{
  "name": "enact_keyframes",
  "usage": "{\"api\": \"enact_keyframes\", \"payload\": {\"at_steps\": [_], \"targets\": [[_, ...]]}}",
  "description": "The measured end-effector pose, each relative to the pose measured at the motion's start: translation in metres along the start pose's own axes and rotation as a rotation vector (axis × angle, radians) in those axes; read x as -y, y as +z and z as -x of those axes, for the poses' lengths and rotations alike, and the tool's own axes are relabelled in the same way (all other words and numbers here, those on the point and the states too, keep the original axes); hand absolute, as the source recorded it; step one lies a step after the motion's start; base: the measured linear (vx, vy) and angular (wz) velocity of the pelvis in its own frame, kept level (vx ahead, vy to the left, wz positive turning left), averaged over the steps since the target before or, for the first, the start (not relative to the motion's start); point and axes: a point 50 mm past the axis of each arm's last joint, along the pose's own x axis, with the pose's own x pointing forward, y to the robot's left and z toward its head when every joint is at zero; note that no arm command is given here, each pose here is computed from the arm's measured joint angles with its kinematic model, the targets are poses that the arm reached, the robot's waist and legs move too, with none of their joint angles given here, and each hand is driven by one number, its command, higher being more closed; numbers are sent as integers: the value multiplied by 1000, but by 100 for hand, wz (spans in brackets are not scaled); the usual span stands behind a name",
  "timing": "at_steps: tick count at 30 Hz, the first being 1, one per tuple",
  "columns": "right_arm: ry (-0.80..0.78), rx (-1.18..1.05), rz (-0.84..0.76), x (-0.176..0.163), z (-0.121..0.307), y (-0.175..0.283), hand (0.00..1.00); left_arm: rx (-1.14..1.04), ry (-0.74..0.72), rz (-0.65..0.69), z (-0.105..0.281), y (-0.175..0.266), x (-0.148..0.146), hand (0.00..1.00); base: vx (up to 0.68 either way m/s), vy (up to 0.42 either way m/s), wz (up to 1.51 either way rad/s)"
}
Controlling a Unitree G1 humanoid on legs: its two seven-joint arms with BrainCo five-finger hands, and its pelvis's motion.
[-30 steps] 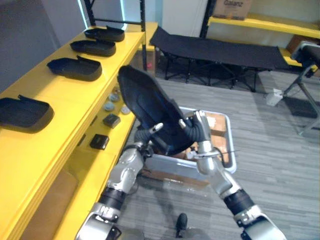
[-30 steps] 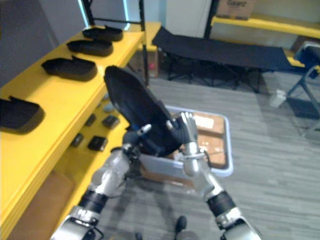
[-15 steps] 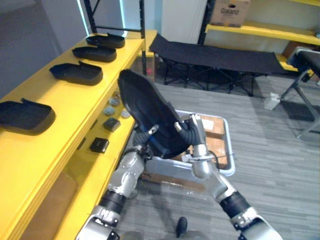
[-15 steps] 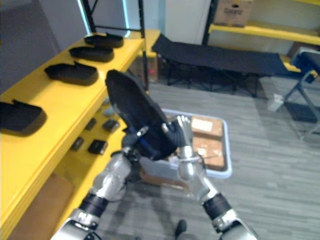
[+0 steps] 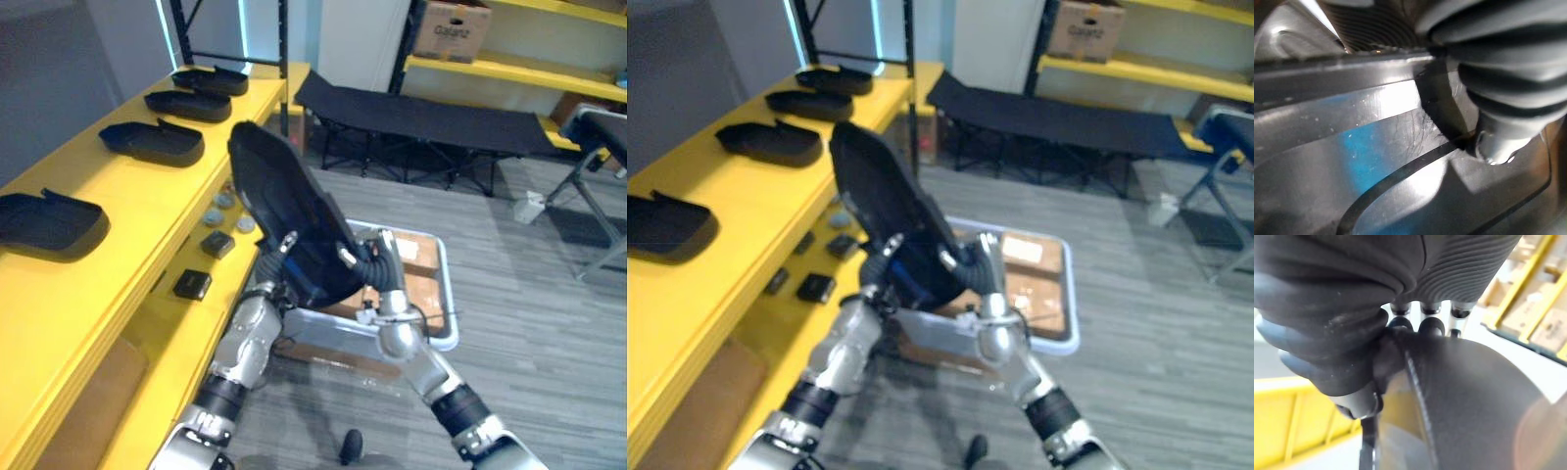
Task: Walk over and take plastic housings, then place them on the shelf
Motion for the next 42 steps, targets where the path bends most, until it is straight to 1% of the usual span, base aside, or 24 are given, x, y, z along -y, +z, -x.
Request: {"api": "enact_keyframes", "payload": {"at_steps": [1, 4, 7, 8, 10, 11, 13, 14, 15, 17, 19, 22, 24, 27, 30, 32, 34, 36, 37, 39, 40, 42], "targets": [[-3, -21, -81, 5, 3, 3, 0, 55, 22, -51, 1, 7, 1, 100, 7, 3, -17], [-60, -57, -192, 24, 9, 5, 0, 178, 85, -65, 3, 24, 4, 100, 5, 8, -9], [-199, -67, -279, 51, 12, 5, 0, 303, 163, -64, 7, 41, 0, 100, -5, 11, -15], [-276, -66, -298, 68, 16, 4, 0, 345, 205, -70, 9, 46, -6, 100, -4, 14, -24], [-409, -79, -283, 98, 29, -1, 0, 390, 282, -68, 16, 50, -20, 100, -6, 18, -19], [-444, -85, -275, 105, 33, -4, 0, 401, 309, -79, 18, 51, -26, 100, -16, 23, -27], [-567, -152, -286, 131, 53, -15, 0, 401, 417, -117, 25, 49, -44, 100, -16, 27, -34], [-589, -169, -293, 136, 58, -18, 0, 397, 442, -117, 26, 48, -49, 100, -9, 40, -22], [-618, -198, -311, 144, 68, -22, 0, 393, 501, -114, 31, 47, -58, 100, -5, 43, -19], [-636, -233, -317, 151, 80, -28, 0, 397, 572, -153, 36, 47, -70, 100, -6, 34, -22], [-616, -273, -312, 155, 90, -35, 0, 412, 658, -191, 45, 50, -87, 100, -14, 20, -21], [-575, -309, -333, 156, 96, -42, 0, 434, 713, -225, 52, 54, -100, 100, -8, 4, -2], [-499, -316, -372, 151, 95, -44, 0, 457, 777, -270, 67, 56, -114, 100, -30, -1, 9], [-416, -333, -412, 142, 91, -49, 0, 494, 832, -291, 87, 62, -127, 100, -13, 2, 39], [-315, -361, -466, 122, 77, -55, 0, 564, 887, -325, 116, 75, -136, 100, 18, -4, 67], [-247, -355, -492, 110, 66, -54, 0, 598, 928, -375, 131, 82, -141, 100, 33, -8, 71], [-140, -336, -525, 91, 47, -51, 0, 613, 995, -423, 154, 88, -150, 100, 67, 1, 81], [-75, -325, -552, 76, 32, -49, 0, 611, 1048, -463, 171, 90, -158, 100, 43, 15, 70], [-38, -324, -564, 68, 24, -48, 0, 602, 1079, -515, 179, 91, -162, 100, 18, 18, 70], [1, -310, -579, 57, 14, -45, 0, 582, 1105, -570, 191, 91, -166, 100, 1, 31, 67], [36, -298, -596, 46, 6, -41, 0, 558, 1125, -603, 202, 90, -169, 100, 1, 42, 61], [73, -276, -622, 34, -1, -34, 0, 525, 1146, -619, 213, 87, -173, 100, 19, 45, 62]]}}
